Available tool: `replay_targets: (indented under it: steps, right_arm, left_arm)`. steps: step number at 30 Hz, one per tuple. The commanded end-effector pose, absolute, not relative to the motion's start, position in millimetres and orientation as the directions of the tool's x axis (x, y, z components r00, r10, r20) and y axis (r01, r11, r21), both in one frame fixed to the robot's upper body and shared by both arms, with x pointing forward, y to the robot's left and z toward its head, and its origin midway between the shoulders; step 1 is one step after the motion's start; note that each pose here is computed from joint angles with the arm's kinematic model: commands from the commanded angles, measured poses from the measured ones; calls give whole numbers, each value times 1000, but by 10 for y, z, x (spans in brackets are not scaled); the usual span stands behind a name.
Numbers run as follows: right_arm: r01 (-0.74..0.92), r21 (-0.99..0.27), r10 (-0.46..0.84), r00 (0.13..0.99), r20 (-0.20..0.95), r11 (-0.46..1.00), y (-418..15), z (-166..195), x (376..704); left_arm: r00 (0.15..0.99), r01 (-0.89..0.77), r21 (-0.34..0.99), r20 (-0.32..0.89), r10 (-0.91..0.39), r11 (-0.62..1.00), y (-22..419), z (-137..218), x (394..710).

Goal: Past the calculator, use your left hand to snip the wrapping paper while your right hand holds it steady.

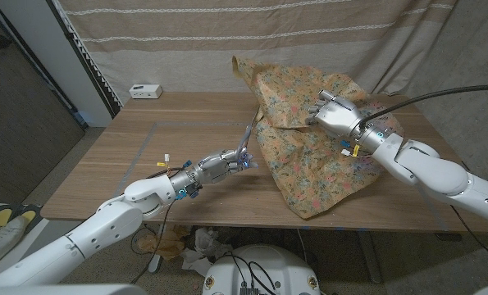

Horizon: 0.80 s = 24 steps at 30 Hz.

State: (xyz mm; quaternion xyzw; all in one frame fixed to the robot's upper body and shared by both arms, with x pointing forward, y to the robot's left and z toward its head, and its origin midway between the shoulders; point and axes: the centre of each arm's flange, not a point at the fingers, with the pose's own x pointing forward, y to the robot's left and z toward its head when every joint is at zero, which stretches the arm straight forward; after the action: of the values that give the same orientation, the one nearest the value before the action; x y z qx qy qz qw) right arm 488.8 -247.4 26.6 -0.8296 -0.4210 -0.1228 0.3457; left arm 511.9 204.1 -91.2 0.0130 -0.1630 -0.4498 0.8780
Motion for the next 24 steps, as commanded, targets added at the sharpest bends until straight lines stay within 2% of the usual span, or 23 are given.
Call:
replay_targets:
  steps: [1,14,24]
  right_arm:
    - [774,-484,604,626,492,-408,-2442,244,4866]
    - [773,-476,576,632,518,-420,-2512,312,4866]
    - [769,-488,565,637,524,-414,-2491,342,4998]
  left_arm:
    - [532,793,161,285,-797,587,2054,-1013,5095]
    - [524,790,169,315,-791,590,2030,-1048,5029]
    - [535,786,154,316,-783,599,2080,-1079,5067]
